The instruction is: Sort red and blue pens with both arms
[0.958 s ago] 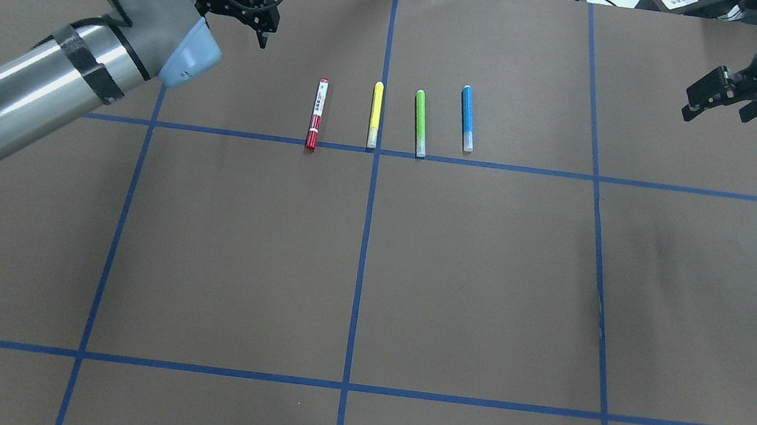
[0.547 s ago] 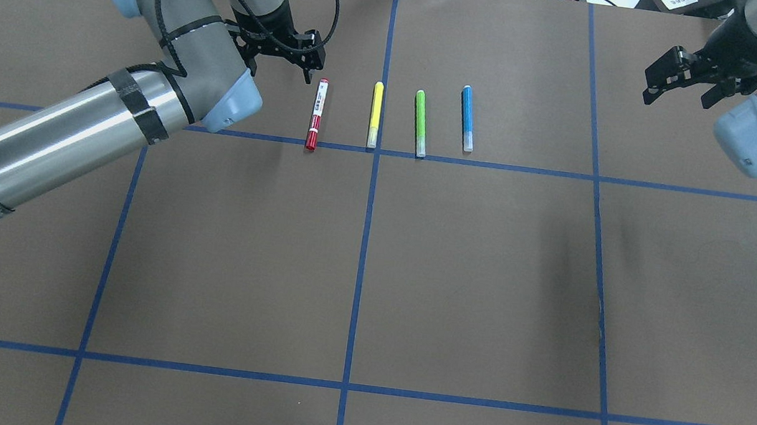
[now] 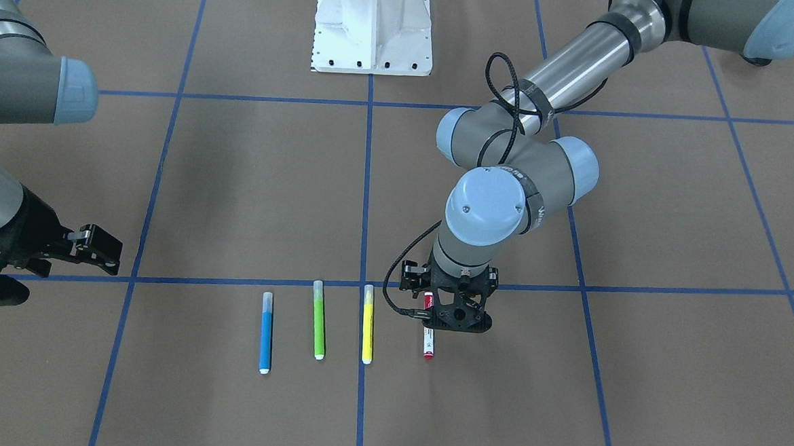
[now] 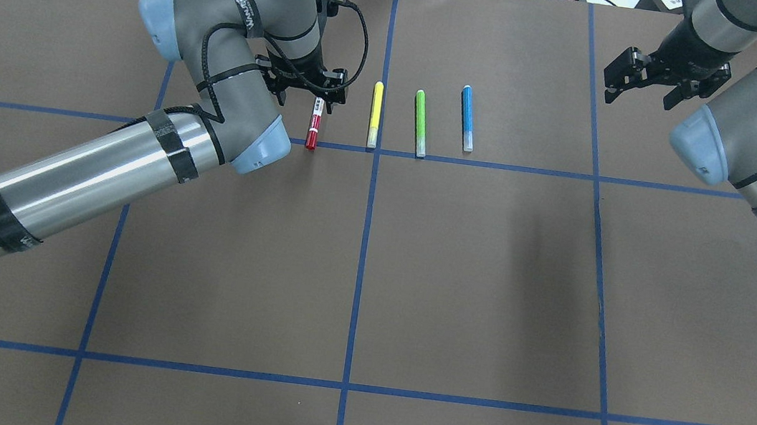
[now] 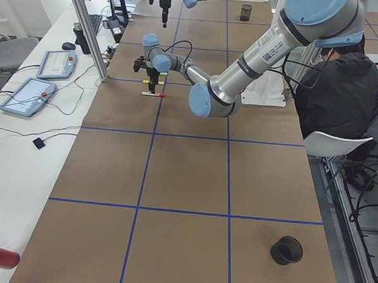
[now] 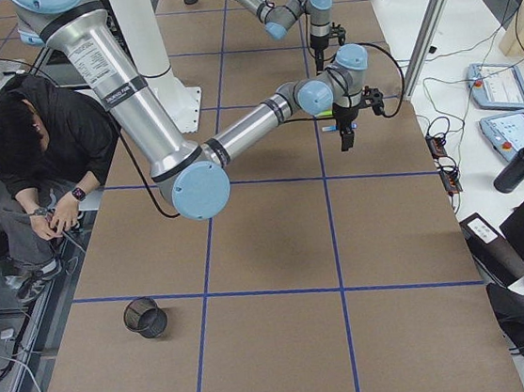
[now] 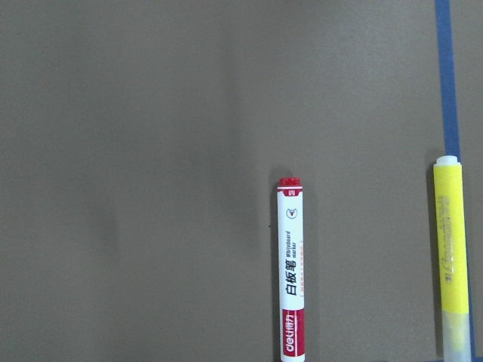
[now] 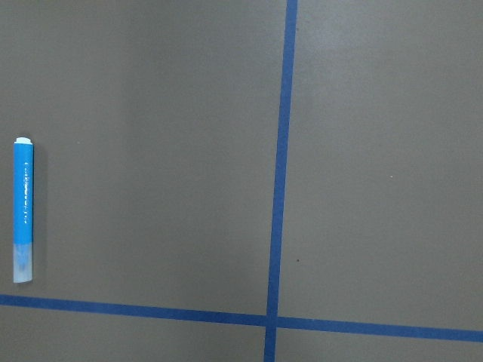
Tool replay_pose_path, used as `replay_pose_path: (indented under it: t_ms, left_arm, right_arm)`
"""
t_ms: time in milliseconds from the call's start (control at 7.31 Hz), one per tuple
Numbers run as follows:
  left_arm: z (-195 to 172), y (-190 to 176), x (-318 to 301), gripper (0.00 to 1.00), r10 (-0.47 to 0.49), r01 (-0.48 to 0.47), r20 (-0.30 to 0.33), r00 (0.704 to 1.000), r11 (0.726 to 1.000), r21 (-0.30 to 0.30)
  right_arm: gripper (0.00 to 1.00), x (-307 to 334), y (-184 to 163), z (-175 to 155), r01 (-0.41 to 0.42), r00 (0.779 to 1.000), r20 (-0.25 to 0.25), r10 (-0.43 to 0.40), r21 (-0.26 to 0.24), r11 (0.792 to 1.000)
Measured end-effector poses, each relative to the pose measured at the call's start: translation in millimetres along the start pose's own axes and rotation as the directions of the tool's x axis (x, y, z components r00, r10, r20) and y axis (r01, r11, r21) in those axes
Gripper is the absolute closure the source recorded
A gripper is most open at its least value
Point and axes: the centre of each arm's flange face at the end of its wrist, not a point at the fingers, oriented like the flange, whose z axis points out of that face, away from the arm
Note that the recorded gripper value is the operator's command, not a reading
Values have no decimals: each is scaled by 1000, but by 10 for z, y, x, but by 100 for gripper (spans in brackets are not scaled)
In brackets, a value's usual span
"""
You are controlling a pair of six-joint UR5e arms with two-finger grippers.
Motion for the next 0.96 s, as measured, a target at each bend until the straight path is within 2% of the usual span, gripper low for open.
replay_pose_path:
  t_ms: [274,958]
  left_arm:
    - [160,60,69,34,-1,1,7,1000,1000,19]
    - [317,104,123,44,5,-5,5,1000,1000,22]
  right_arm:
    - [0,-61,12,85,-17,1000,13,17,7,1000]
    - [0,-80,18,132,-18,1000,11,18,7,1000]
